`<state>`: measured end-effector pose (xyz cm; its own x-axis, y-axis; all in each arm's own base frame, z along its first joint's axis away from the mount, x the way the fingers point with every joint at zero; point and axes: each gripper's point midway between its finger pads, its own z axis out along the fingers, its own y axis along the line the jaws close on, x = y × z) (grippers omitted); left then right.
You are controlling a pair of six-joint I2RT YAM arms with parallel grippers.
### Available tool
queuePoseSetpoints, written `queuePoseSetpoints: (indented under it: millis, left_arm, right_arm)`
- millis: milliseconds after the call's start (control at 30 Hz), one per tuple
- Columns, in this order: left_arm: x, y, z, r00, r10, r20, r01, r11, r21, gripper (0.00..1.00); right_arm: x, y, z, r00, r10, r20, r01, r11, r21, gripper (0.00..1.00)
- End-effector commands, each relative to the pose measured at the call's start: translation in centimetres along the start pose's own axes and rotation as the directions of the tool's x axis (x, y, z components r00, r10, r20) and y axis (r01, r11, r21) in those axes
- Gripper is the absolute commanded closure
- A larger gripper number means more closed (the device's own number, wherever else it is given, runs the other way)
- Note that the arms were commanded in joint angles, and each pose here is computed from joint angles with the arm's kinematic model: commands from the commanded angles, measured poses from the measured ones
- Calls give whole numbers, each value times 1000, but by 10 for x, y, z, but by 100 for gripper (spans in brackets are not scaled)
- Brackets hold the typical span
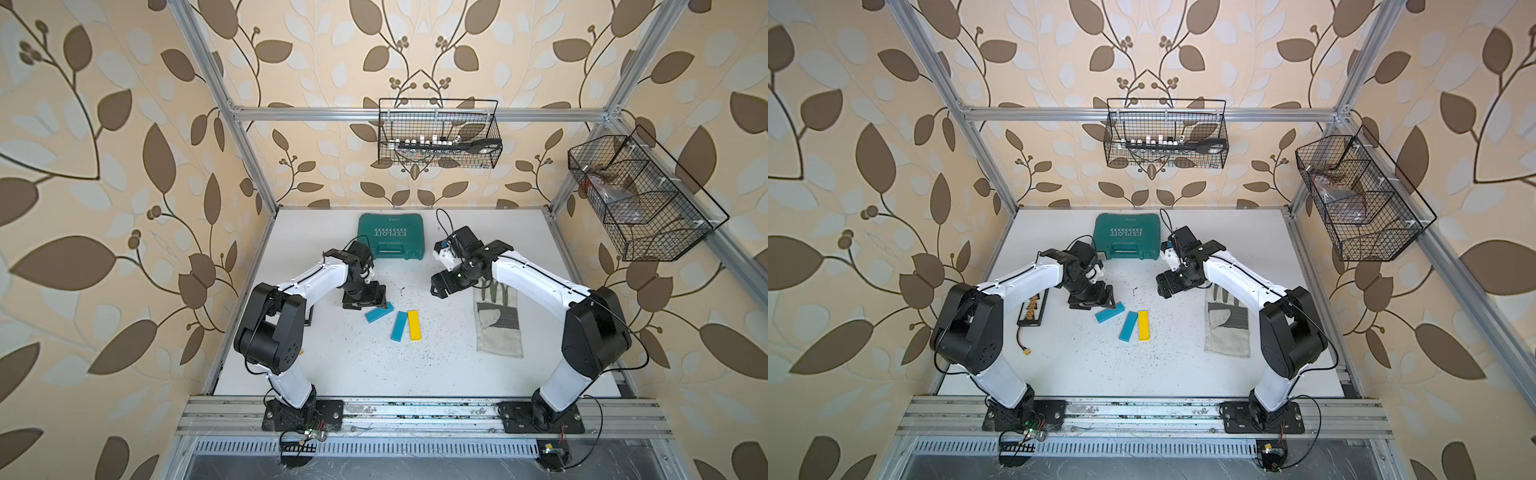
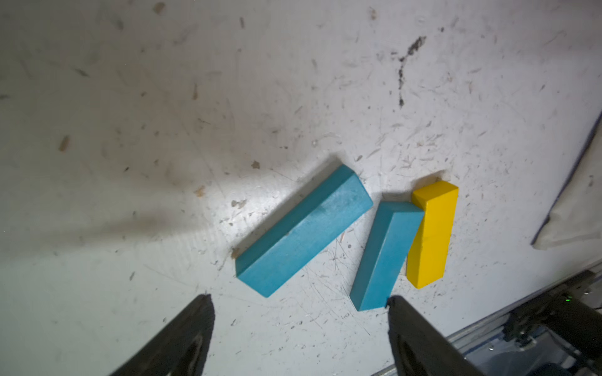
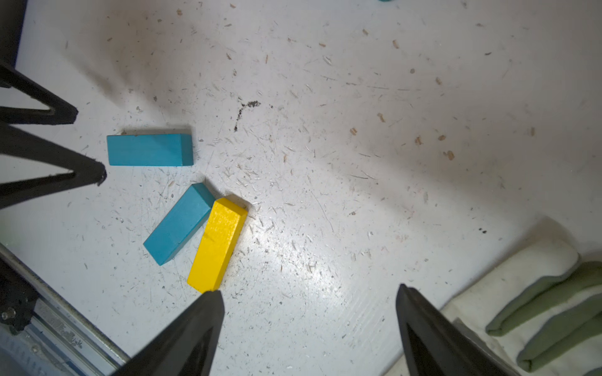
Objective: Assemble the number 7 with building blocks
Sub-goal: Move the building block to the center of the board.
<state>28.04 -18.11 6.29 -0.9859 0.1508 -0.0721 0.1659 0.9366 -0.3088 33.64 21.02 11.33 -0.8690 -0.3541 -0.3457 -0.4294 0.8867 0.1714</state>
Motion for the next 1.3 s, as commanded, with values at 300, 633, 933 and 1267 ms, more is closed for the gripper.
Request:
queuePoseSetpoints:
  millis: [300, 633, 933, 1267]
  left_arm:
    - [-18, -3, 17, 934, 356, 23, -350, 927, -134, 27]
    - [-10, -10, 38, 886, 461, -47, -464, 879, -109, 33]
    - [-13, -9, 54, 866, 494, -75, -500, 860, -105, 51]
    - [-40, -26, 59, 753, 653, -86, -658, 742, -129, 67]
  right_arm:
    - [21, -50, -8, 993, 115, 31, -117, 989, 95, 12]
    - [35, -68, -17, 982, 176, 65, -182, 978, 101, 12]
    - [45, -80, -20, 976, 205, 69, -212, 970, 120, 11]
    - [52, -86, -18, 972, 228, 62, -234, 965, 120, 10]
